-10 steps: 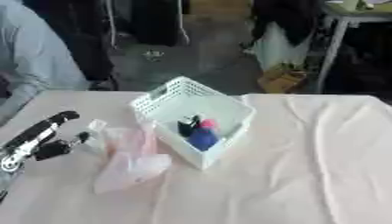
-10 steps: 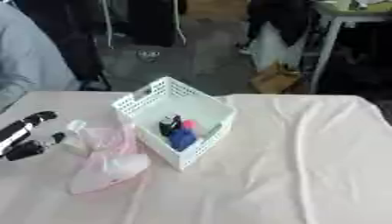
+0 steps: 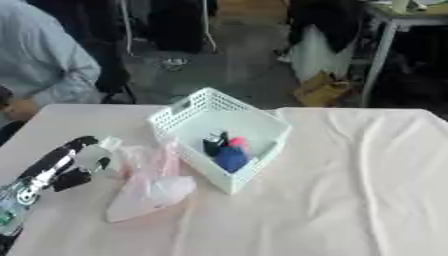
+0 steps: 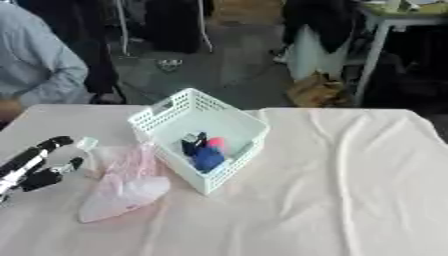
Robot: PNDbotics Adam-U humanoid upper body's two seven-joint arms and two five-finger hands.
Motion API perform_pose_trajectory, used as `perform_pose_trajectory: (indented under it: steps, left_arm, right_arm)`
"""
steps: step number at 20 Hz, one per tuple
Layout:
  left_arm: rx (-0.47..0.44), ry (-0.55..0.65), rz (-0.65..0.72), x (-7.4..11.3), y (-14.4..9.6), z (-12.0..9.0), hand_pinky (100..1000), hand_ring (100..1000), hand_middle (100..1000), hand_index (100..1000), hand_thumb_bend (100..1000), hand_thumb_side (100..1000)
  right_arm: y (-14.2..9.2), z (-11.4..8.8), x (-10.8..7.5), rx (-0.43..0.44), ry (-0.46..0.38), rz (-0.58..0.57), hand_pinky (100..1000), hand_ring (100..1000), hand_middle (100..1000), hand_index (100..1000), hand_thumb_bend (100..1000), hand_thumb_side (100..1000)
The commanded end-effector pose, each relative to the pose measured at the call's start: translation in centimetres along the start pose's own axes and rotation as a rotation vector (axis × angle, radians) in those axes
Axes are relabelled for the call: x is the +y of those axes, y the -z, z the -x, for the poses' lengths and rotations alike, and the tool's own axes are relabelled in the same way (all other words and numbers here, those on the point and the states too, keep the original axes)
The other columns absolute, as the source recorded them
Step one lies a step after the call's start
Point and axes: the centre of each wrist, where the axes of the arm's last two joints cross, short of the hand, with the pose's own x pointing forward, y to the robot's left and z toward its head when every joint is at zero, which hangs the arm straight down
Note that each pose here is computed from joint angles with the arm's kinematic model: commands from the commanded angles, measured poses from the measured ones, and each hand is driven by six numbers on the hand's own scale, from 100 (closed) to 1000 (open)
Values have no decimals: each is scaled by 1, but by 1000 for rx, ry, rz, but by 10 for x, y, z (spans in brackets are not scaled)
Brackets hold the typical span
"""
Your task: Pick up objects on the table and place them in the box.
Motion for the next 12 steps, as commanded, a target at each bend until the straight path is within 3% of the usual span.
perform_pose_trajectory:
  steps: [1, 12]
  left_arm:
    - [31, 5, -48, 5, 1, -1, 1000, 1000, 1000, 1000, 418, 807]
    - [174, 8, -159, -1, 1, -4, 1000, 1000, 1000, 1000, 391, 790]
  right_arm:
    - [8, -5, 3, -31, 10, -5, 807, 841, 749, 709, 100, 992]
    - [7, -5, 3, -25, 11, -3, 806, 841, 748, 709, 100, 989]
